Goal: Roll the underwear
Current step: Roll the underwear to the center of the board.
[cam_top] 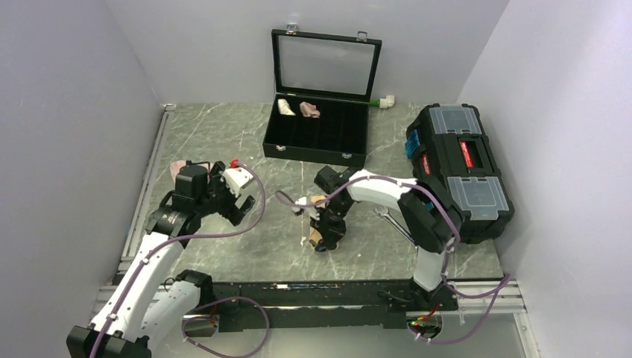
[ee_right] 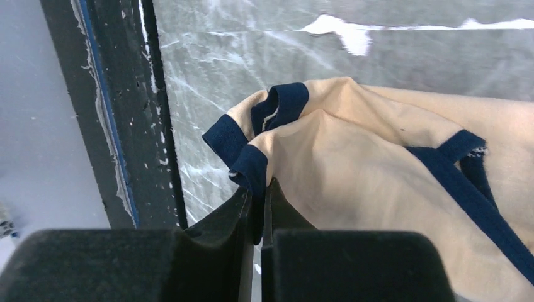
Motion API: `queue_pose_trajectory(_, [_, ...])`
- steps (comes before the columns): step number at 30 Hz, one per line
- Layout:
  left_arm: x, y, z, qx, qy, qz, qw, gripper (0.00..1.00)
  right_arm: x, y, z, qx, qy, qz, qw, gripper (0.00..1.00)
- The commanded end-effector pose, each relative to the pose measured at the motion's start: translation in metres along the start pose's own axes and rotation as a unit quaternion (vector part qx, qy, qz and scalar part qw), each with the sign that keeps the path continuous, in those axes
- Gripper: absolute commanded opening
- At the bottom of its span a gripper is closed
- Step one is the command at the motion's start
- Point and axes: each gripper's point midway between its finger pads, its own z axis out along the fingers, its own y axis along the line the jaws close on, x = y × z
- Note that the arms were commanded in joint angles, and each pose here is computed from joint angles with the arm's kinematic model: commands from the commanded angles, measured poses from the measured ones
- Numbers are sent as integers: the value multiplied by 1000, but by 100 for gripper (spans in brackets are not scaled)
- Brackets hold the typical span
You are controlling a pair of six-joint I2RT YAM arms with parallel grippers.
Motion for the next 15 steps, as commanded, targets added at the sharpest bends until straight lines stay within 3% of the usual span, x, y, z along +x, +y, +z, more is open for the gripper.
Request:
queue_pose_trajectory(1, [-2, -32, 3, 81, -26, 43, 995, 99, -10, 7, -11, -100, -37, 26, 994, 0])
queue_pose_trajectory(9, [22, -103, 8, 195, 14, 125, 973, 97, -13, -12, -11, -143, -46, 67, 986, 0])
queue_pose_trajectory(15, [13, -154, 19, 275, 4, 163, 947, 99, -11, -13, -7, -155, -40, 78, 984, 0])
